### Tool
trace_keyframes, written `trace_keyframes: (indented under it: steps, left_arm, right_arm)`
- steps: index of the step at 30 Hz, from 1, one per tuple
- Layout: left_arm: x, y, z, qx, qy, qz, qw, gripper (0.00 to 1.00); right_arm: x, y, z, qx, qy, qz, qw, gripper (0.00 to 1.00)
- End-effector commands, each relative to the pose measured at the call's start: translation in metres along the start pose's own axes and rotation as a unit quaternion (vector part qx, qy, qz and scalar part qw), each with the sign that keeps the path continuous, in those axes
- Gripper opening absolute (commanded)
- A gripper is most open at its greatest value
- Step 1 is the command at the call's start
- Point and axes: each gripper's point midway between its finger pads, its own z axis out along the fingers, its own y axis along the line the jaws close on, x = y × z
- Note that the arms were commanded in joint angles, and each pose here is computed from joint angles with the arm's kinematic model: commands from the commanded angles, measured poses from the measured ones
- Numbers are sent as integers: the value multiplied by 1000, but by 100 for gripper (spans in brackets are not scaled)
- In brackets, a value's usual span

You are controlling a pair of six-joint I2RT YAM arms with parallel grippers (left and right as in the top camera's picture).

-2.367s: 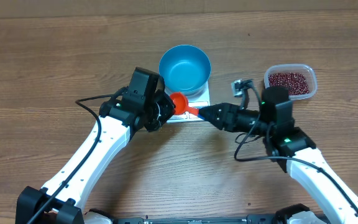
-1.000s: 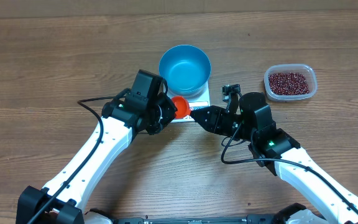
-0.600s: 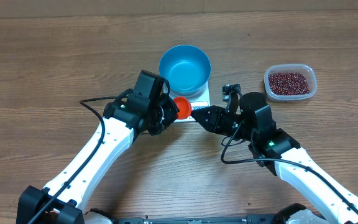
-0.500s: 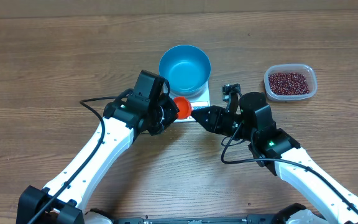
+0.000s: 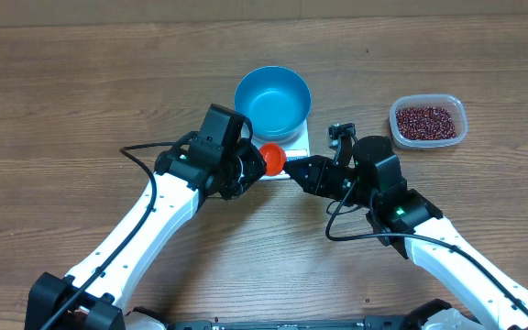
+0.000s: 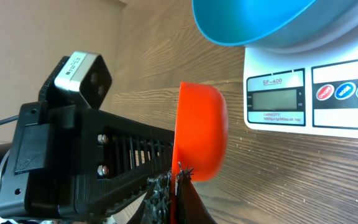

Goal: Scoop item into bowl and weigh 150g on scale
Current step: 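Open the left gripper, releasing the scoop to the right gripper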

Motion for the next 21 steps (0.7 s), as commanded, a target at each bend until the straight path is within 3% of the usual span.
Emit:
trace_keyframes:
  steps: [1,5,21]
  left_arm:
    - [-5,-1,1,1,-8,36,999,17]
    - [-11,-14,-12,24,-14,95,995,4]
    - [-15,-77,-119,143,-127,258,947,4]
  right_arm:
    - [-3,3,0,2,-5,-4,1000,4]
    - [-2,3,-3,5,-3,-8,1000,4]
    - [-7,8,-64,25,-37,-49,998,4]
